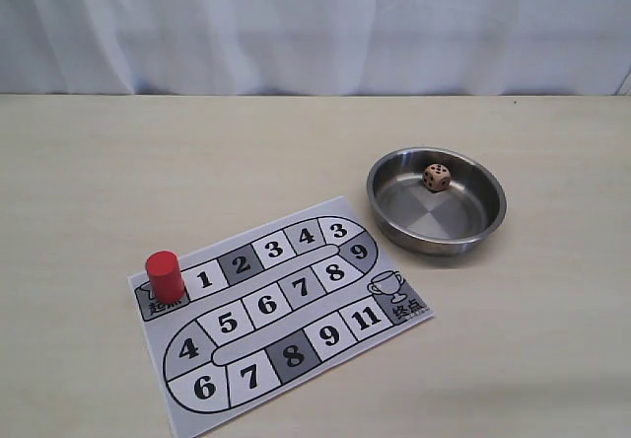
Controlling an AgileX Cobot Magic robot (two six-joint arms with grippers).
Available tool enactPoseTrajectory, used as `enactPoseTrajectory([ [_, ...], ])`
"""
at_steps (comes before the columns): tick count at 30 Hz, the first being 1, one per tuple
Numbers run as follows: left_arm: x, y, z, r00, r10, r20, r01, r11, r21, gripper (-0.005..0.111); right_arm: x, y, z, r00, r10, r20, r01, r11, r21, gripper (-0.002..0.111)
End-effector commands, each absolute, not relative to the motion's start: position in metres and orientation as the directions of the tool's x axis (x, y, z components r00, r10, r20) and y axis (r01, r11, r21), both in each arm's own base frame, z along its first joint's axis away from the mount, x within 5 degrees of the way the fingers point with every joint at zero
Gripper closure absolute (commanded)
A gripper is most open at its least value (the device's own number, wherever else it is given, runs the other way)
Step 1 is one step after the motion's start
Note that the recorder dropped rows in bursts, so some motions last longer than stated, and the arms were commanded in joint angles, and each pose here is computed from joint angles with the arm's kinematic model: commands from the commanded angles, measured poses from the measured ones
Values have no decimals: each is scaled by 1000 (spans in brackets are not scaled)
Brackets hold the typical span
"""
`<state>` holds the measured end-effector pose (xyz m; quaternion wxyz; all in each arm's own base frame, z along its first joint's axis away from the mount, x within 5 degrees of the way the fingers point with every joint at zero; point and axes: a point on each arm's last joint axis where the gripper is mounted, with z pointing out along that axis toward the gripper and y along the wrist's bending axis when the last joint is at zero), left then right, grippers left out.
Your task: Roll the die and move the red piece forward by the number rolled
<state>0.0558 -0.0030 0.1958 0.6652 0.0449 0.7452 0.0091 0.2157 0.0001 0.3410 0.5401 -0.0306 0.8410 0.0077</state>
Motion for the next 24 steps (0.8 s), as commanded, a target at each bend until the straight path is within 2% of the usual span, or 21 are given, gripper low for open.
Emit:
enactPoseTrajectory([
  [1,56,-3,195,-105,71,-992,57,996,65,107,237,2,320,-500,-53,-864,-98,995,-4,62],
  [9,56,-3,195,-105,71,-992,57,996,65,107,273,9,294,-677,-39,-735,-152,984,88,62],
  [15,56,-3,195,-105,71,-992,57,996,65,107,305,12,280,-789,24,-614,-115,976,187,62],
  [24,56,-3,195,-105,71,-992,57,996,65,107,340,60,257,-782,-122,-611,-237,965,111,62],
])
